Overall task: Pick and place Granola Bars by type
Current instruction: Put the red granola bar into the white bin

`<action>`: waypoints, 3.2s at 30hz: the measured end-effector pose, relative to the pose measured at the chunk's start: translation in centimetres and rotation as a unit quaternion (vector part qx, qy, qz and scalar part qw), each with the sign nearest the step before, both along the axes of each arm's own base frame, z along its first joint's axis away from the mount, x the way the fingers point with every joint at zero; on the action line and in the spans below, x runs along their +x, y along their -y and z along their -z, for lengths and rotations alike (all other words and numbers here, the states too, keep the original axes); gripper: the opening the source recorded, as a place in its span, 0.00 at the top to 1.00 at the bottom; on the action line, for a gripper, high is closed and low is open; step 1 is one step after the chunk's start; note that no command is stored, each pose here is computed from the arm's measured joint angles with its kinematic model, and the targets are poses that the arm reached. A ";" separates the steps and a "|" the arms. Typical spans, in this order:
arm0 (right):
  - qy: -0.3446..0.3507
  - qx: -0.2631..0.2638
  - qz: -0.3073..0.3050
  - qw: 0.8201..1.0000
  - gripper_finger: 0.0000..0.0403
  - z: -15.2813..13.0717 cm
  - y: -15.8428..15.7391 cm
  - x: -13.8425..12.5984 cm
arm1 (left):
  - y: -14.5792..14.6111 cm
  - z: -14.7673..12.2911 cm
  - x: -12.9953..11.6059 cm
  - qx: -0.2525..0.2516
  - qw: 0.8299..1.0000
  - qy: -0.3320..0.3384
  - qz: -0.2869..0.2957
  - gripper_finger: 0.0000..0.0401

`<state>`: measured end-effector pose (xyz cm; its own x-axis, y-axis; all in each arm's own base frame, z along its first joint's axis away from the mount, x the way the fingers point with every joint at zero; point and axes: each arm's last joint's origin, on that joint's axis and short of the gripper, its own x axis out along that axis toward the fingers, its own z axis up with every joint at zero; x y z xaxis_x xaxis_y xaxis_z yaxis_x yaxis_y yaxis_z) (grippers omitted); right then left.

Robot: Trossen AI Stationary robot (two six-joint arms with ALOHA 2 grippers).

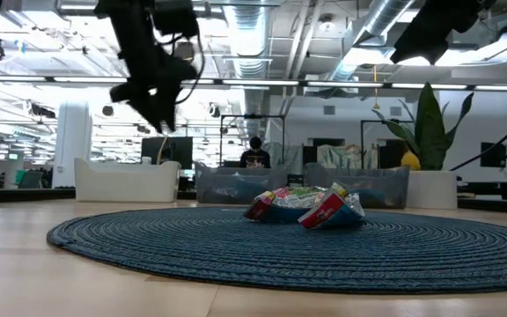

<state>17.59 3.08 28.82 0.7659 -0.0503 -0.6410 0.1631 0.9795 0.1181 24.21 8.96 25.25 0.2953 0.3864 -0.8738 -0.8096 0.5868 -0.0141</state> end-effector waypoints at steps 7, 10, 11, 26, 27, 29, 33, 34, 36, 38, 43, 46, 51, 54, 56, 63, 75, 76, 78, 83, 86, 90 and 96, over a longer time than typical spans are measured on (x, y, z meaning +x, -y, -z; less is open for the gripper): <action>0.000 0.000 0.000 1.000 0.70 0.0 0.0 0.0 | 4.3 -1.4 3.6 -0.031 0.979 0.155 0.126 0.62; 0.000 0.000 0.000 1.000 0.70 0.0 0.0 0.0 | 6.2 -2.3 4.7 -0.028 0.960 0.213 0.178 0.62; 0.000 0.000 0.000 1.000 0.70 0.0 0.0 0.0 | 6.7 -2.5 4.9 -0.027 0.955 0.226 0.189 0.62; -0.003 0.012 -0.014 1.000 0.70 0.0 -0.1 0.0 | 14.1 -3.7 8.1 -0.039 0.923 0.211 0.319 0.62; -0.003 0.013 -0.015 1.000 0.70 0.0 -0.1 0.0 | 14.4 -3.3 8.9 -0.043 0.926 0.192 0.321 0.62; -0.007 0.016 -0.020 1.000 0.70 0.1 -0.1 -0.1 | 14.7 -2.7 10.3 -0.049 0.932 0.158 0.322 0.62; -0.018 0.005 -0.040 0.999 0.70 0.2 -0.2 -0.2 | 15.1 -1.4 13.2 -0.069 0.947 0.099 0.297 0.62; -0.019 0.004 -0.046 0.999 0.70 0.2 -0.2 -0.2 | 15.1 -1.0 13.8 -0.076 0.952 0.089 0.281 0.62; -0.019 0.002 -0.051 0.999 0.70 0.2 -0.2 -0.2 | 15.0 -0.3 15.2 -0.092 0.962 0.078 0.246 0.62; -0.019 -0.002 -0.059 0.998 0.70 0.2 -0.3 -0.2 | 14.9 0.6 16.2 -0.111 0.965 0.063 0.231 0.61; -0.019 -0.004 -0.061 0.998 0.70 0.2 -0.3 -0.2 | 14.9 4.0 18.0 -0.142 0.968 0.019 0.207 0.56; -0.019 -0.002 -0.071 0.997 0.70 0.2 -0.3 -0.2 | 15.0 6.0 18.6 -0.146 0.968 -0.002 0.202 0.54; -0.019 -0.002 -0.075 0.997 0.70 0.2 -0.3 -0.2 | 15.2 7.4 18.9 -0.146 0.968 -0.017 0.202 0.52; -0.019 -0.002 -0.075 0.997 0.70 0.2 -0.3 -0.2 | 15.2 7.3 18.9 -0.124 0.971 -0.015 0.206 0.52; -0.019 -0.002 -0.075 0.997 0.70 0.2 -0.3 -0.2 | 15.1 7.3 18.9 -0.115 0.971 -0.018 0.207 0.52; -0.020 -0.001 -0.076 0.997 0.70 0.2 -0.3 -0.2 | 15.5 9.7 19.9 -0.180 0.957 -0.009 0.229 0.52; -0.020 -0.002 -0.076 0.997 0.70 0.2 -0.3 -0.2 | 15.5 10.4 20.3 -0.167 0.958 -0.003 0.234 0.57; -0.019 -0.001 -0.076 0.997 0.70 0.2 -0.3 -0.2 | 15.5 10.4 20.2 -0.168 0.958 -0.009 0.233 0.60; -0.020 -0.001 -0.076 0.997 0.70 0.2 -0.3 -0.2 | 15.5 10.4 20.0 -0.169 0.958 -0.019 0.233 0.68; -0.020 -0.002 -0.076 0.997 0.70 0.2 -0.3 -0.2 | 15.5 10.4 19.8 -0.168 0.955 -0.031 0.241 0.92; -0.020 -0.002 -0.076 0.997 0.70 0.2 -0.3 -0.2 | 15.5 10.2 19.7 -0.170 0.955 -0.031 0.241 0.96; -0.020 -0.002 -0.076 0.997 0.70 0.2 -0.3 -0.2 | 15.0 8.4 19.0 -0.153 0.961 -0.035 0.228 0.91; -0.020 -0.002 -0.076 0.997 0.70 0.2 -0.3 -0.2 | 12.9 3.0 16.2 -0.079 0.978 -0.054 0.186 0.94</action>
